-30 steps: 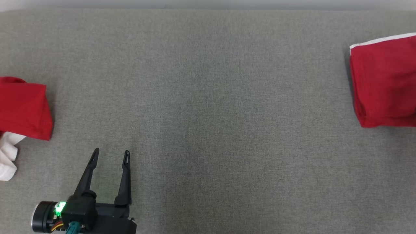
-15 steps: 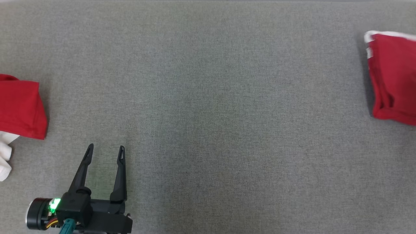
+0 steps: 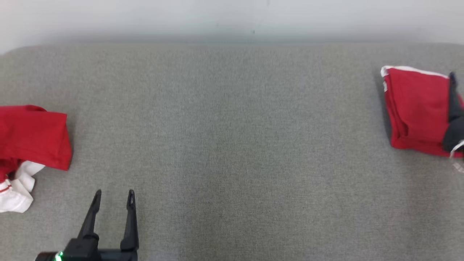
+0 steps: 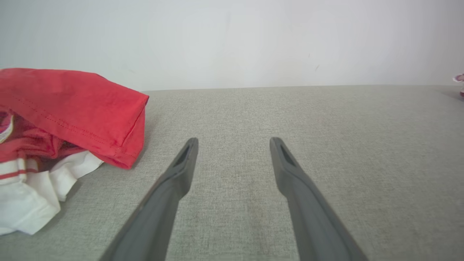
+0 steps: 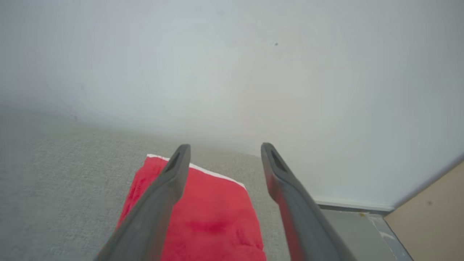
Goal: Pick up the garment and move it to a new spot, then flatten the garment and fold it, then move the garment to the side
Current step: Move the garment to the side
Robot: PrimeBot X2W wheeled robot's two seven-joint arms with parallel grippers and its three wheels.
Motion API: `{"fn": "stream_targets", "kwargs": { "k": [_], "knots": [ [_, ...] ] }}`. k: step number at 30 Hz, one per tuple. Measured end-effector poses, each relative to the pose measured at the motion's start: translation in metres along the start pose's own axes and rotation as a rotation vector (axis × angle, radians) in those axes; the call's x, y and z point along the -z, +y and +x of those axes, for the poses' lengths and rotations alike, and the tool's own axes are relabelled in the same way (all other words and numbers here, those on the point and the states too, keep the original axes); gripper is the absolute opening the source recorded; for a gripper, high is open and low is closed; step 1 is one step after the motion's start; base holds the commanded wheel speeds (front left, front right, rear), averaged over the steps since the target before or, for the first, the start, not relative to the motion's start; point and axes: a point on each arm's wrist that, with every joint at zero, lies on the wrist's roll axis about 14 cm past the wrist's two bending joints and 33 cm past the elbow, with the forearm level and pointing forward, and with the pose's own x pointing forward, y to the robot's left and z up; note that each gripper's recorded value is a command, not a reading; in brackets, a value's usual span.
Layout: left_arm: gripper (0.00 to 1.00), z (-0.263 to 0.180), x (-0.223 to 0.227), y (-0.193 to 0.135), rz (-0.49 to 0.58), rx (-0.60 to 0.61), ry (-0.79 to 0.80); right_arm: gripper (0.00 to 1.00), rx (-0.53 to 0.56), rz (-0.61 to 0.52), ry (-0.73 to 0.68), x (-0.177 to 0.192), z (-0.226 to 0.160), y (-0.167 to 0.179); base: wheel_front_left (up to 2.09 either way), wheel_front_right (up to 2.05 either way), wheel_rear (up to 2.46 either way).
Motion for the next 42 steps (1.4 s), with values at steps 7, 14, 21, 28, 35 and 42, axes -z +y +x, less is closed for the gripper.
{"fn": "stream_targets", "kwargs": {
  "k": [7,14,21,28,35,42],
  "knots": [
    [1.00,-0.020,-0.013,0.001,-0.007,-0.010,-0.032,1.00,-0.026,0.166,-0.135,-0.018,-0.047,0.044,0.00,0.00,0.00],
    [1.00,-0.032,-0.024,0.000,-0.007,-0.013,-0.066,1.00,-0.090,0.247,-0.220,-0.029,-0.097,0.089,0.00,0.00,0.00],
    [1.00,-0.048,-0.026,0.003,-0.007,-0.032,-0.071,1.00,-0.144,0.329,-0.192,-0.013,-0.145,0.129,0.00,0.00,0.00],
    [1.00,-0.052,-0.030,0.001,0.000,-0.035,-0.085,1.00,-0.195,0.366,-0.163,-0.005,-0.174,0.156,0.00,0.00,0.00],
    [1.00,-0.055,-0.025,-0.002,0.038,-0.031,-0.068,1.00,-0.179,0.364,-0.114,0.013,-0.185,0.157,0.00,0.00,0.00],
    [1.00,-0.056,-0.023,0.000,0.037,-0.037,-0.063,1.00,-0.172,0.387,-0.103,0.016,-0.186,0.156,0.00,0.00,0.00]
  ]
}}
